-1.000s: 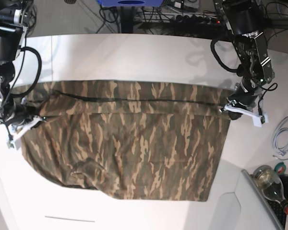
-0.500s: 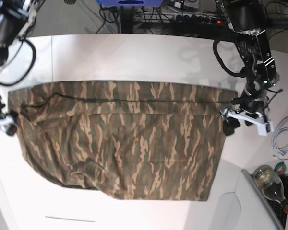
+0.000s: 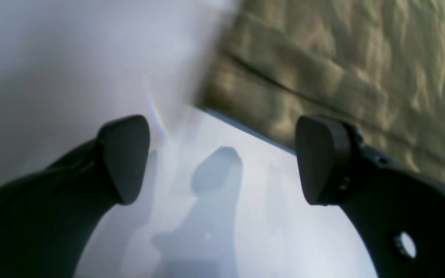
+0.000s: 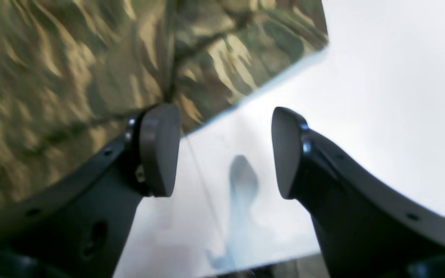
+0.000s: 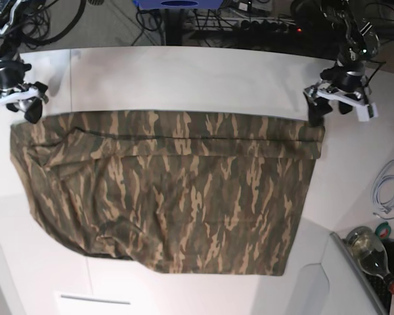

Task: Layout the t-shirt on the table in an organized manner, then fold the t-shirt properly
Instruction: 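Release the shoulder corners and regrasp the shirt edge with both grippers, then lift the shirt with both grippers and flick it to spread it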

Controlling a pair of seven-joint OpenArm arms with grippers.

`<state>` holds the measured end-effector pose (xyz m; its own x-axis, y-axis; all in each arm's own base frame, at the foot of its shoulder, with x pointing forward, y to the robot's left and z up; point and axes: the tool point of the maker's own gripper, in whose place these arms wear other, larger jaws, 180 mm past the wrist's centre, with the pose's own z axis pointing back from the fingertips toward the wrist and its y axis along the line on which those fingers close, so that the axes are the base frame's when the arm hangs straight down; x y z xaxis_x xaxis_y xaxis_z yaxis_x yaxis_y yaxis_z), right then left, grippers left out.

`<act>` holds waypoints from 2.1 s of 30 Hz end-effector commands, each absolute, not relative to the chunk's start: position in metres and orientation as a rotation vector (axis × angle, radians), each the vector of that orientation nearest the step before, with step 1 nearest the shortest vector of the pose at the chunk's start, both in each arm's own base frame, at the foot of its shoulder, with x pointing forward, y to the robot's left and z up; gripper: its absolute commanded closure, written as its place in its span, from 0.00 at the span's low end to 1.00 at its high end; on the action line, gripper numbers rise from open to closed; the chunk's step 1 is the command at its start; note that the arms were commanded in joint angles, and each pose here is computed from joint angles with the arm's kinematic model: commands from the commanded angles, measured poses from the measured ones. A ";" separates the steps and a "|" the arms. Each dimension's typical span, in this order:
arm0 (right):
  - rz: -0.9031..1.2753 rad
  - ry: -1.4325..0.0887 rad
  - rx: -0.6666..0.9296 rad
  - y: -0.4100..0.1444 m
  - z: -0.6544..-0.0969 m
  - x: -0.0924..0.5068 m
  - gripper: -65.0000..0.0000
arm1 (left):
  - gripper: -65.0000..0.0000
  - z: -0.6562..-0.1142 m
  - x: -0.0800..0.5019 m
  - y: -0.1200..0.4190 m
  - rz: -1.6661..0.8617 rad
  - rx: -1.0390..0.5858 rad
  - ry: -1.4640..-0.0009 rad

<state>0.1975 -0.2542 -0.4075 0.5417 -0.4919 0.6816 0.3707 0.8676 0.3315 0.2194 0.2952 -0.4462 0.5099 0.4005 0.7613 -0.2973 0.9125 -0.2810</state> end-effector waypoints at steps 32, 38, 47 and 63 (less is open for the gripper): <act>-0.638 -0.801 0.285 -0.253 -0.442 0.182 0.46 | 0.70 -0.482 0.262 0.276 0.530 -0.271 -0.925; -0.719 -0.763 0.302 -0.255 -0.461 0.174 0.45 | 1.00 -0.482 0.262 0.276 0.528 -0.271 -0.921; -0.801 -0.760 0.350 -0.271 -0.480 0.204 0.19 | 1.00 -0.483 0.262 0.274 0.523 -0.274 -0.916; -0.812 -0.789 0.411 -0.284 -0.477 0.257 1.00 | 1.00 -0.475 0.265 0.282 0.506 -0.254 -0.934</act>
<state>0.2407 -0.2683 -0.4959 0.4709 -0.7869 0.3988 0.5194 0.6127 0.5956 0.2596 0.2705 -0.4845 0.5041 0.5393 0.6746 -0.3090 0.8420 -0.4422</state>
